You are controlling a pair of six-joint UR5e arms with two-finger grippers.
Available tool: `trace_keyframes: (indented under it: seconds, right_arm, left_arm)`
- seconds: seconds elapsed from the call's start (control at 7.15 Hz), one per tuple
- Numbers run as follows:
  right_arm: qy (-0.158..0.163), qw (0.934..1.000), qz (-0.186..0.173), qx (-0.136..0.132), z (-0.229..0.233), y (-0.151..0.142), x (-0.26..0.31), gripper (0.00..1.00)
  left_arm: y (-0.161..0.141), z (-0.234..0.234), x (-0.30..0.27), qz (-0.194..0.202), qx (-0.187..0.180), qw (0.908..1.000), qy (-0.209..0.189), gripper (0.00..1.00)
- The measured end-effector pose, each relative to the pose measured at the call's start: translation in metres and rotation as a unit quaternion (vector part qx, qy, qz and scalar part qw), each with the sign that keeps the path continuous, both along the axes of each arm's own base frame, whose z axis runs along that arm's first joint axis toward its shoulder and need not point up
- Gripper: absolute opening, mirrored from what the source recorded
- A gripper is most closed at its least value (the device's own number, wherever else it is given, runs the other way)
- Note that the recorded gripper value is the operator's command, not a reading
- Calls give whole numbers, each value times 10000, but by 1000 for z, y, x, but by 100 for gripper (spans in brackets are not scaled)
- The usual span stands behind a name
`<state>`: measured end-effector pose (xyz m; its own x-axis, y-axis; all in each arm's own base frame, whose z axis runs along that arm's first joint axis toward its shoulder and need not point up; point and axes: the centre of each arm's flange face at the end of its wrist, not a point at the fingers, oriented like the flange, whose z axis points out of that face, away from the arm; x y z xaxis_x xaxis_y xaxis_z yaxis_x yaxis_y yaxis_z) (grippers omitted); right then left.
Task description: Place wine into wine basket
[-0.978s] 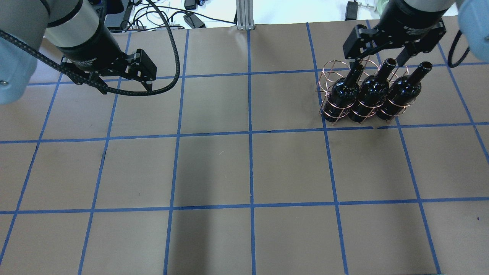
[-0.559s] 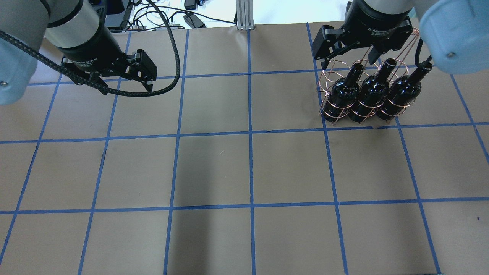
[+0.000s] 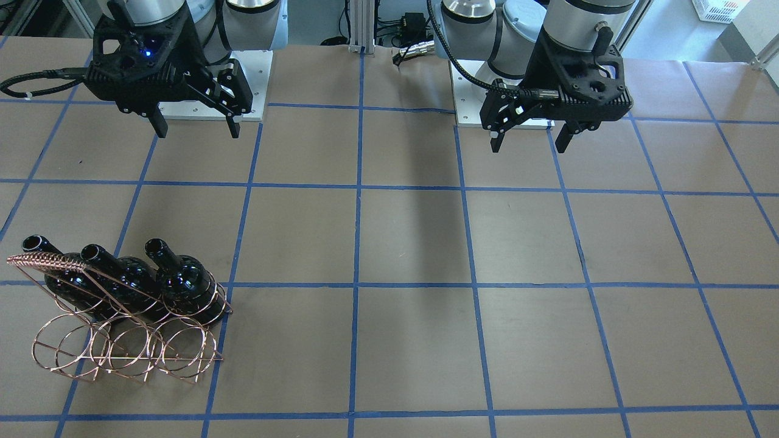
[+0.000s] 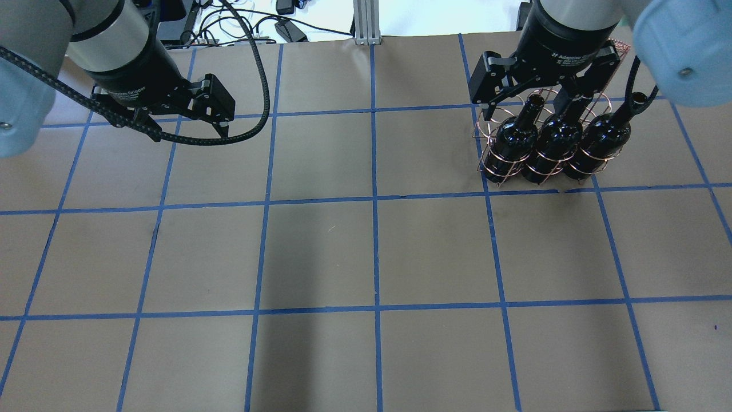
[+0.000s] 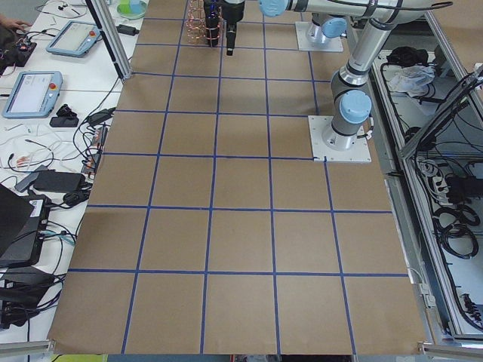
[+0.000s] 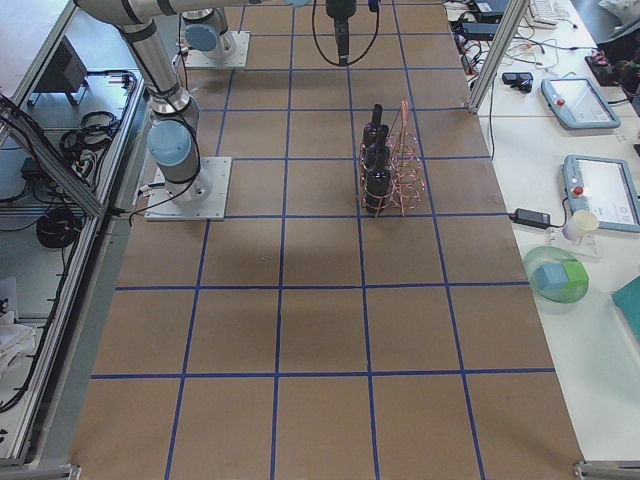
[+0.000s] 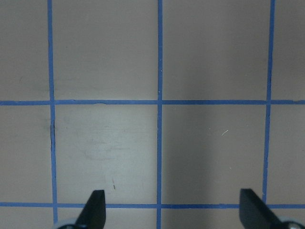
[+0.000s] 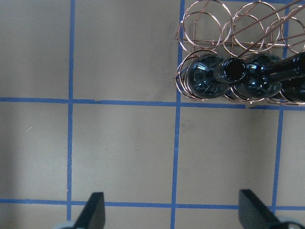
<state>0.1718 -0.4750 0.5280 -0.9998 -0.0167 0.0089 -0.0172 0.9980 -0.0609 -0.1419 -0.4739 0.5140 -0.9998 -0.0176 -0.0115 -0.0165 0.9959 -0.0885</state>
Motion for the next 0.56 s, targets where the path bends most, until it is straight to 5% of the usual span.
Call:
trace_keyframes:
  seconds: [0.56]
  right_arm:
    - [35, 9999, -146, 45, 2, 9, -1, 100]
  left_arm:
    - [0, 0, 0, -1, -1, 10000, 3, 100]
